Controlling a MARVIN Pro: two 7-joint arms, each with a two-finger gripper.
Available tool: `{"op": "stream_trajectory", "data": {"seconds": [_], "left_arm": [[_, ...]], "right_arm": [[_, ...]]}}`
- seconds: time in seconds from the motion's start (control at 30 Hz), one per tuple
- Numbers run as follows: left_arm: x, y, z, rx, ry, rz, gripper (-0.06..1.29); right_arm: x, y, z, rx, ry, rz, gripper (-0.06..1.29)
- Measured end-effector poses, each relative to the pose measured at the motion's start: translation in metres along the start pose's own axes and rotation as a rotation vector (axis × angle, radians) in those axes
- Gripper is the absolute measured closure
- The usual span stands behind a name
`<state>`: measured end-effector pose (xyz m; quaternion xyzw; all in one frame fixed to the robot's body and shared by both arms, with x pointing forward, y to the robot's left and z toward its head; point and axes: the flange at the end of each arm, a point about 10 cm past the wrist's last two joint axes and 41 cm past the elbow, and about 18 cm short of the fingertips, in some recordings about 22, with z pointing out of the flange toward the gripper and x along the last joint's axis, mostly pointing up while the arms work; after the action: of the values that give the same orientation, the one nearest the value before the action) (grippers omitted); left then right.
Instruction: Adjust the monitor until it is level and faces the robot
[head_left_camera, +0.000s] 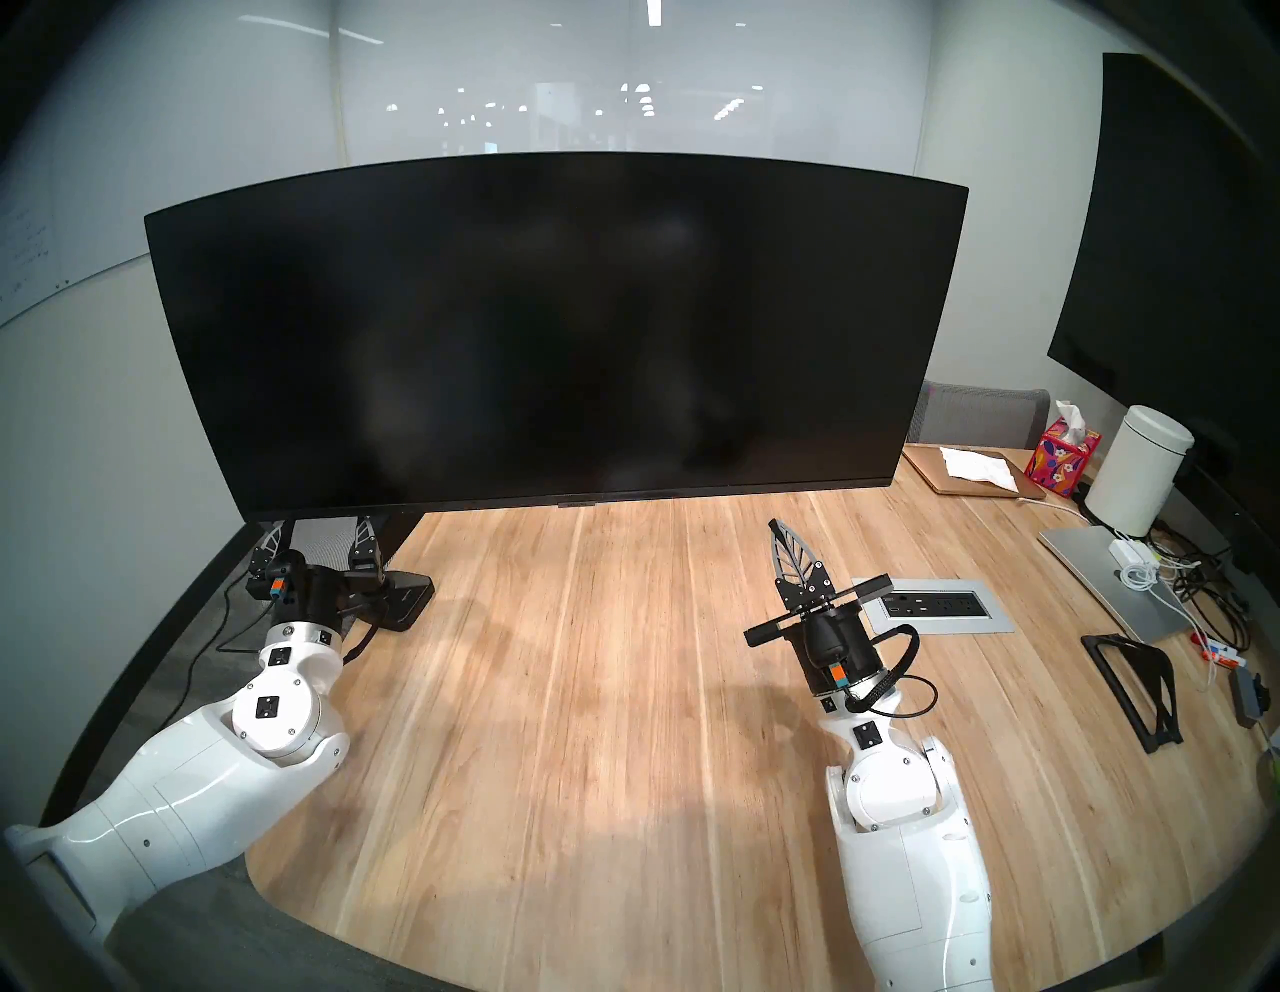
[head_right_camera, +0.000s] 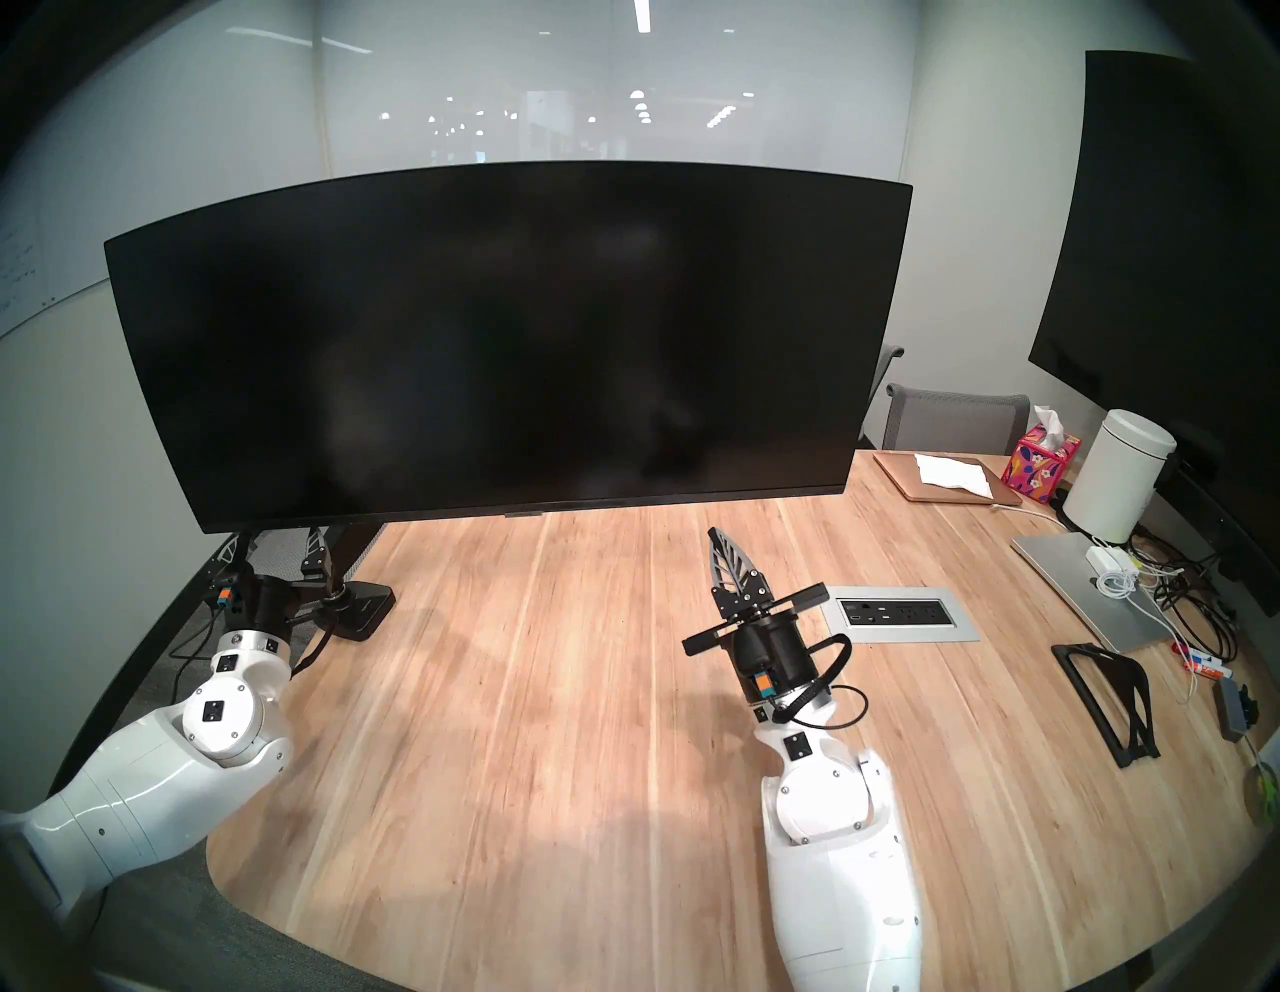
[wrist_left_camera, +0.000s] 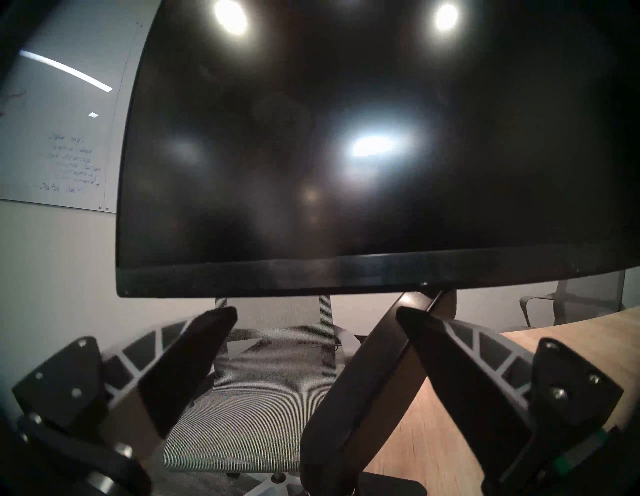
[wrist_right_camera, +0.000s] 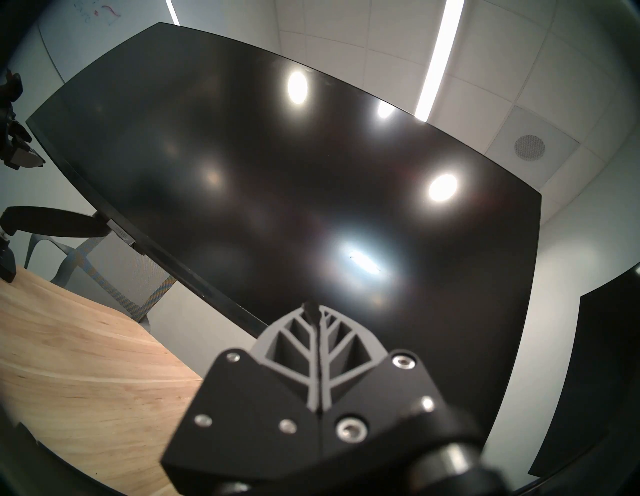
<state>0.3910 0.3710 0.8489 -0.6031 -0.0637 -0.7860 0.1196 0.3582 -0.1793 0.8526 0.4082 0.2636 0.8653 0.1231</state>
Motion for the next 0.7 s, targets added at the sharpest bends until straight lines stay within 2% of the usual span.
{"op": "stream_trajectory", "data": {"seconds": [0.7], "left_arm": [[0.0022,-0.0013,0.0043,-0.004,0.012,0.004,-0.04]], "right_arm": [[0.0,0.0,0.0,0.0,0.0,0.0,1.25]]}}
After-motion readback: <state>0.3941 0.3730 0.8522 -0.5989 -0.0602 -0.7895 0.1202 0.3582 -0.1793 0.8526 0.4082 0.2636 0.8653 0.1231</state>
